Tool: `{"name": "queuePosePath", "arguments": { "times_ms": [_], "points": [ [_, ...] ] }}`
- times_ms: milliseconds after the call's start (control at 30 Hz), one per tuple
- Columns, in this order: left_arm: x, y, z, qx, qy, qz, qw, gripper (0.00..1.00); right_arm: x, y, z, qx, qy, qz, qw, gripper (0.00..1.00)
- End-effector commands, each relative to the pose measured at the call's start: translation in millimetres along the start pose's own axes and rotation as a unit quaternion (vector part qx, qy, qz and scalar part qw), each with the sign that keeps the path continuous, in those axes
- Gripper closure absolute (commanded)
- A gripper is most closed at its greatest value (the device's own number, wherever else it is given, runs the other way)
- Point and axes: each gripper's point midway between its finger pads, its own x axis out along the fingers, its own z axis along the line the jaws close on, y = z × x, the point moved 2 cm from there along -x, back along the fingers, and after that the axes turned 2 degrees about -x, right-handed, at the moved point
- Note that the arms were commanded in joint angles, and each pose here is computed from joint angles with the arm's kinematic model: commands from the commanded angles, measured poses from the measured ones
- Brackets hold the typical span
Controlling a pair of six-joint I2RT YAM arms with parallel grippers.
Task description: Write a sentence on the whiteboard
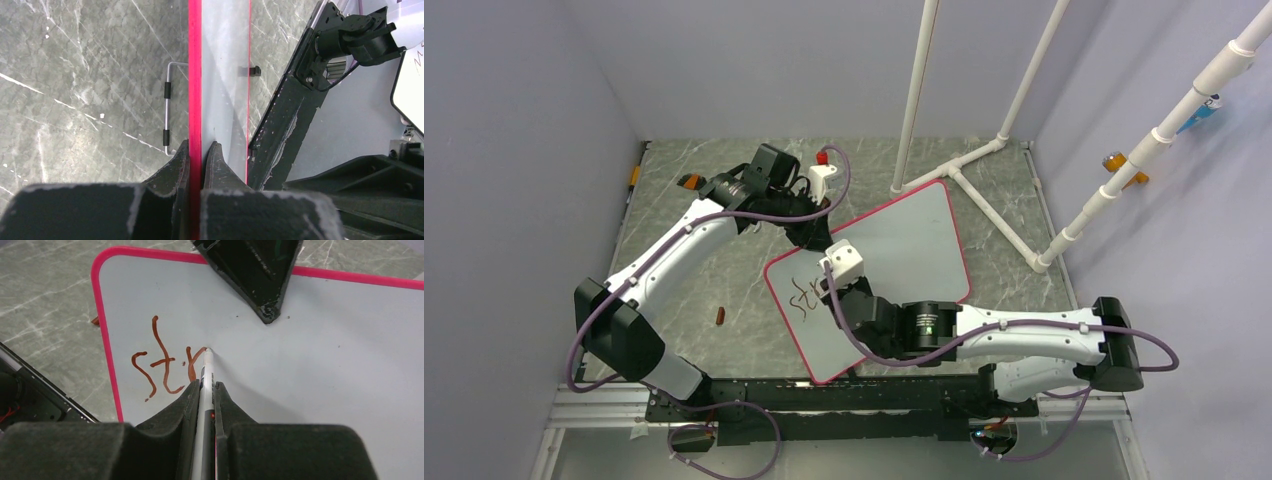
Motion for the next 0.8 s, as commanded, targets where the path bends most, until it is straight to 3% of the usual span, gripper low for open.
{"name": "queuePosePath", "arguments": {
  "times_ms": [0, 767],
  "points": [
    [-11.4, -2.4, 65.9, 0.082, -0.189, 0.011, 0.978, 1.0, -15.9, -23.3, -10.3, 0.041, -0.012, -0.031, 0.999, 1.0],
    [-10.6, -3.1, 65.5, 0.082, -0.187, 0.011, 0.979, 1.0, 1.6, 2.9, -3.7, 0.015, 0.011, 0.001, 1.0, 1.0]
  ]
}}
